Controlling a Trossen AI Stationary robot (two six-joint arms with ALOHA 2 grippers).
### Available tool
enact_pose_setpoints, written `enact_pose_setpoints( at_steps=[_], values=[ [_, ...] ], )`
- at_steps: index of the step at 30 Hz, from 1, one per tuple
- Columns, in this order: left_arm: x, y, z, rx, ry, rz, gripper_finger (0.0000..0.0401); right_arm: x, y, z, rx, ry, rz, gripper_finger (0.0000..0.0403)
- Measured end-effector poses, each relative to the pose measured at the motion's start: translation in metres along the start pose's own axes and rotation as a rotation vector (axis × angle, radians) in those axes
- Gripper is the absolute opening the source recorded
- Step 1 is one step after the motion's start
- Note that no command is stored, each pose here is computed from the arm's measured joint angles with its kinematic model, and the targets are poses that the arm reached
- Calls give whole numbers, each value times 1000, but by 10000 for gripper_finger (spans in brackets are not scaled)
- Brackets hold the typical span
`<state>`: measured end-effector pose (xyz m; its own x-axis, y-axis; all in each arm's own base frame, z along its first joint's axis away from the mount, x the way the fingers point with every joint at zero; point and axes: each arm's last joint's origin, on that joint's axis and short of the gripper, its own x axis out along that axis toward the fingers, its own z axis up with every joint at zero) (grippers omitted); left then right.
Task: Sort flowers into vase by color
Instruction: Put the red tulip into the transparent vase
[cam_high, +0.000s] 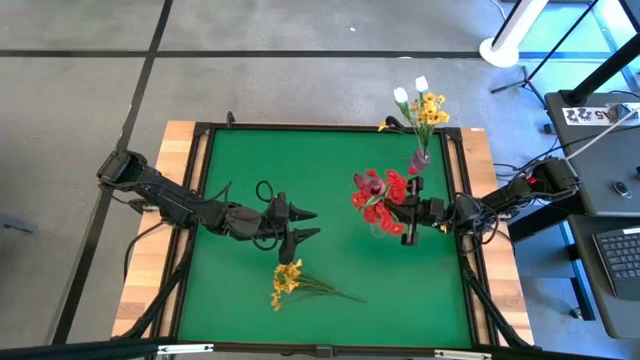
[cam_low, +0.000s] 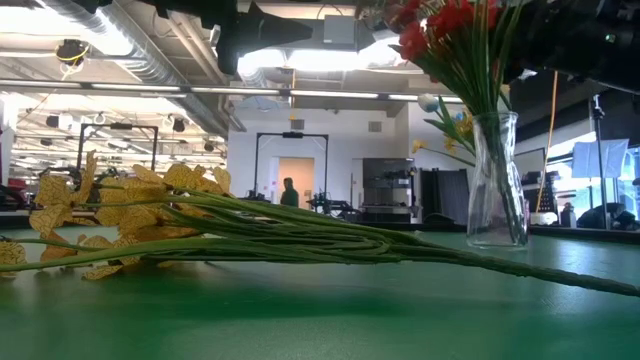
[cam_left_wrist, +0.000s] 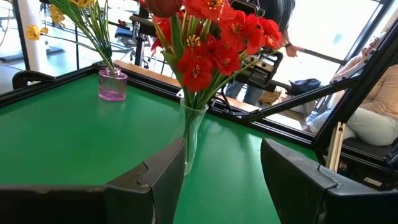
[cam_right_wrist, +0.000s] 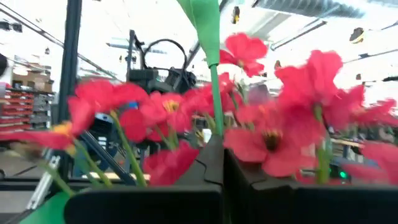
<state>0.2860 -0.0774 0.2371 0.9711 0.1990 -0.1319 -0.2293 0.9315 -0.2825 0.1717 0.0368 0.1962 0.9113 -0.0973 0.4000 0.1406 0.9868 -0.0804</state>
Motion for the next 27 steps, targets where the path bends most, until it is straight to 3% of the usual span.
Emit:
enact_pose_setpoints(
  at_steps=[18,27],
  values=[
    [0,-1,1,1,-7,-4,203,6,3,-5,-14,67,26,0],
    [10,3,34,21,-161,-20,203,5,4,-5,-13,67,27,0]
  ],
)
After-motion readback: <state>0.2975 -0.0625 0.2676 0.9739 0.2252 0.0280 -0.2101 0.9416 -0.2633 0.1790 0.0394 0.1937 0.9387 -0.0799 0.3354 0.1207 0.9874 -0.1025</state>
